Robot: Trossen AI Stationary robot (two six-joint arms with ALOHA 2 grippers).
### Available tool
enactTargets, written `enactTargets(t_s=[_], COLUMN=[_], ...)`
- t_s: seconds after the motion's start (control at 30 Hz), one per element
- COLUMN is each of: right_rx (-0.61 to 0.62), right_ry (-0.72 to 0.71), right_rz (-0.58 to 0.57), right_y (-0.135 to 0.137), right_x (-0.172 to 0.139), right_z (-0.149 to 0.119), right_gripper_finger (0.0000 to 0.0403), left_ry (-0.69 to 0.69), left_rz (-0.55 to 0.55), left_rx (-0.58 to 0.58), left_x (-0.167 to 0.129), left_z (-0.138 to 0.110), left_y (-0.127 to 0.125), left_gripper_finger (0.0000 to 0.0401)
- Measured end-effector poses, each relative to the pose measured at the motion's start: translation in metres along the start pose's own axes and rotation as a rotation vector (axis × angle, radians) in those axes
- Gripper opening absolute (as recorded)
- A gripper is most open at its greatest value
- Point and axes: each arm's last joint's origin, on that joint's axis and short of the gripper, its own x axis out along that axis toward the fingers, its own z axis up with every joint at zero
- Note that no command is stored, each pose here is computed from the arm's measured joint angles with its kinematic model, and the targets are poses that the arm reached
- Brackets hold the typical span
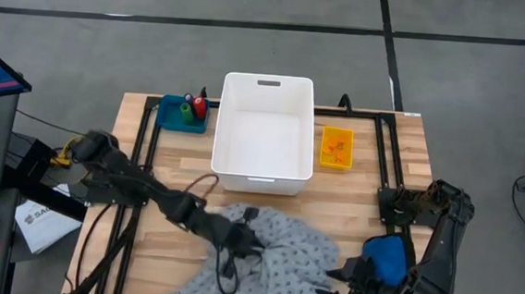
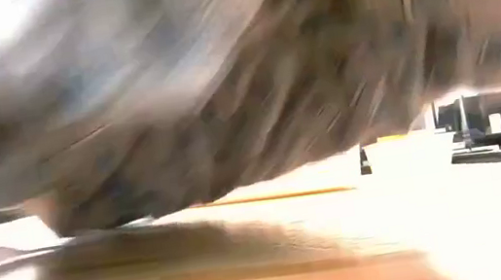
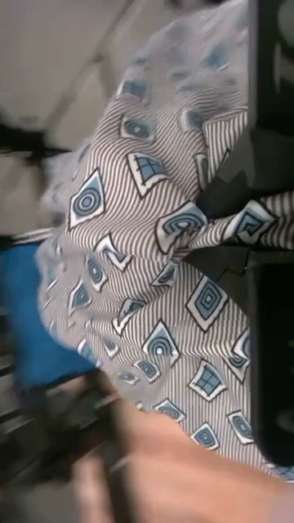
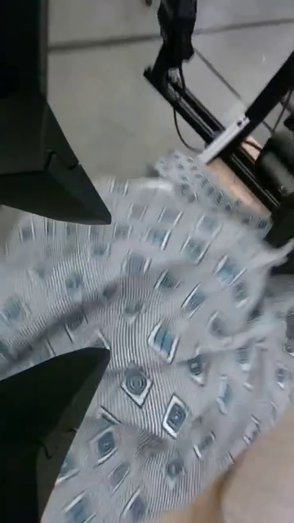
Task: Pick & place medical supplies in basket/bin
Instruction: Put the gray patient gown into the white bin
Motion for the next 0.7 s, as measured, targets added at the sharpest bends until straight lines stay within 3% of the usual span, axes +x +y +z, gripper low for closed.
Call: enactTargets(t_s=[0.33,0.43,0.57,0.7], right_rx=[-0.114,-0.128,-0.152,-0.152], right_ry=[-0.123,-0.147,-0.15,-0.15], right_rz=[-0.111,-0.125,-0.137,-0.137], right_y=[-0.016,-0.017,-0.018,-0.017], right_x=[-0.002,0.0,0.002,0.002], right_z=[0.006,0.009,0.011,0.011], right_gripper_finger=[0.0256,0.0256,0.0256,0.0256], left_ry=[-0.626,-0.736,-0.604,-0.403], left_rz=[0.088,0.107,0.119,0.12], left_rx=[-0.103,-0.13,-0.12,-0.103], left_x=[-0.04,-0.053,-0.049,-0.042], left_z=[0.071,0.082,0.074,0.039], left_y=[0.038,0.041,0.029,0.009], left_gripper_finger=[0.0011,0.0011,0.0011,0.0011])
